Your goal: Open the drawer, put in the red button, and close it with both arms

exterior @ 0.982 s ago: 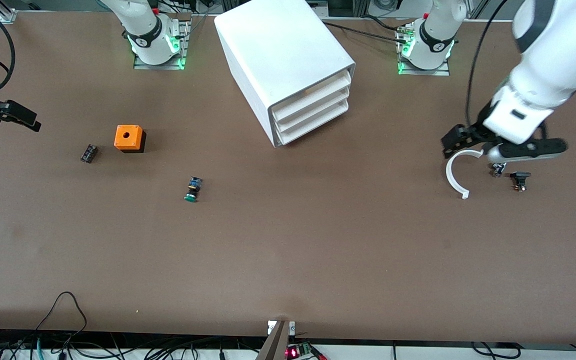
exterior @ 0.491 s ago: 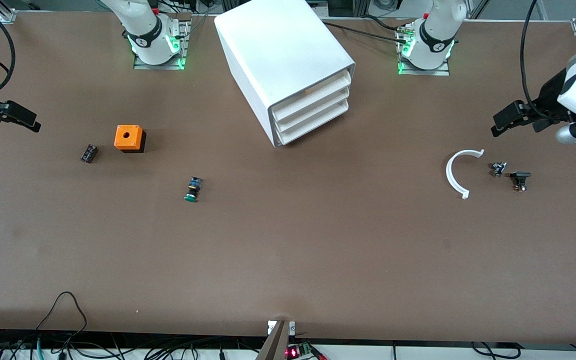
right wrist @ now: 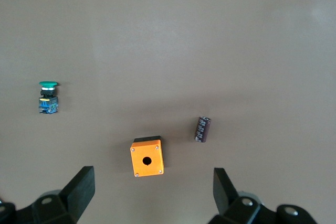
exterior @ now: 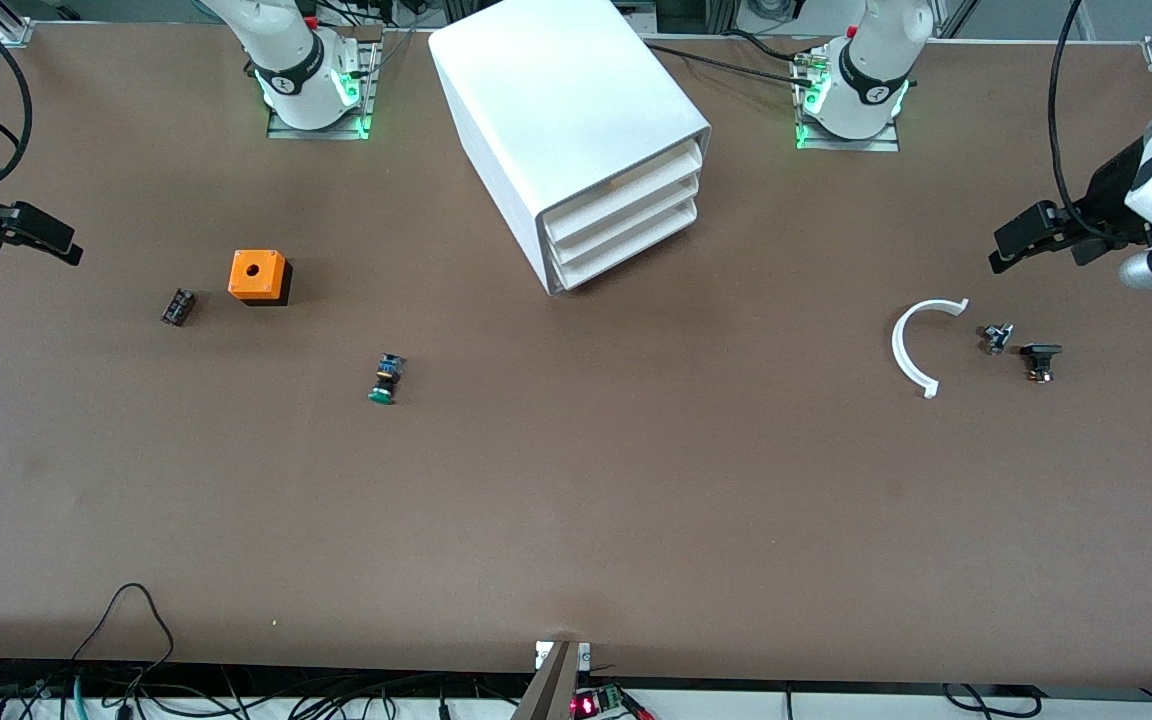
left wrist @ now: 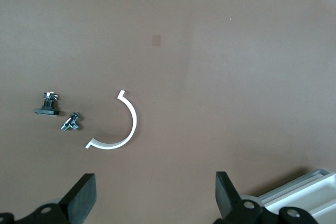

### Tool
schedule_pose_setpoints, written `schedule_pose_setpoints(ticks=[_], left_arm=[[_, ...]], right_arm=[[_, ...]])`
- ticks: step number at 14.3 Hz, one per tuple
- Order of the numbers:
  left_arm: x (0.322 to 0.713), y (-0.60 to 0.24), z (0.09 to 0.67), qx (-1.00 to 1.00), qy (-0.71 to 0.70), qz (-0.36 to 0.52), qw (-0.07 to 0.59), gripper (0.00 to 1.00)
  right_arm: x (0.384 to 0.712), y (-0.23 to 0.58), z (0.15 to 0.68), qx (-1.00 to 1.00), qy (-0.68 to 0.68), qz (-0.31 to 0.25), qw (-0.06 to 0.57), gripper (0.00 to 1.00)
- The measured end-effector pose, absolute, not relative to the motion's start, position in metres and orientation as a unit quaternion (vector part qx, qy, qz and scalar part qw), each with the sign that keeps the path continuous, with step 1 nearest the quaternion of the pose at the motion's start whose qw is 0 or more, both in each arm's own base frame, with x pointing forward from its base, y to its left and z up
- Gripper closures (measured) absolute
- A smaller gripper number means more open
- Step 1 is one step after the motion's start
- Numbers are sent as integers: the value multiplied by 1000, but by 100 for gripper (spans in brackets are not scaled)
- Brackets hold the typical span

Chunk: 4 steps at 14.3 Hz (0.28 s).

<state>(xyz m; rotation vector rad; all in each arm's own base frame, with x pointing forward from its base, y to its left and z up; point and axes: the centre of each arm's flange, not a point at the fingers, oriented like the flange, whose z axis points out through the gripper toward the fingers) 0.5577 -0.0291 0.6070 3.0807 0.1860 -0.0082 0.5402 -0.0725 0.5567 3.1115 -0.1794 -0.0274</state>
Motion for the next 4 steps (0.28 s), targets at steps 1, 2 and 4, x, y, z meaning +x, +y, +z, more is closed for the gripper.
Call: schedule_pose_setpoints(ticks=[1,2,4], left_arm=[[558,-29,607,998,55,-3,28,0],[558,-29,607,998,54,-3,28,0],[558,-29,606,998,53,-5,28,0]], right_arm=[[541,-70,557,998,-55,-9,13,0],[541,-68,557,998,-53,-9,13,0],[541,-64,557,999,-50,-8,13,0]])
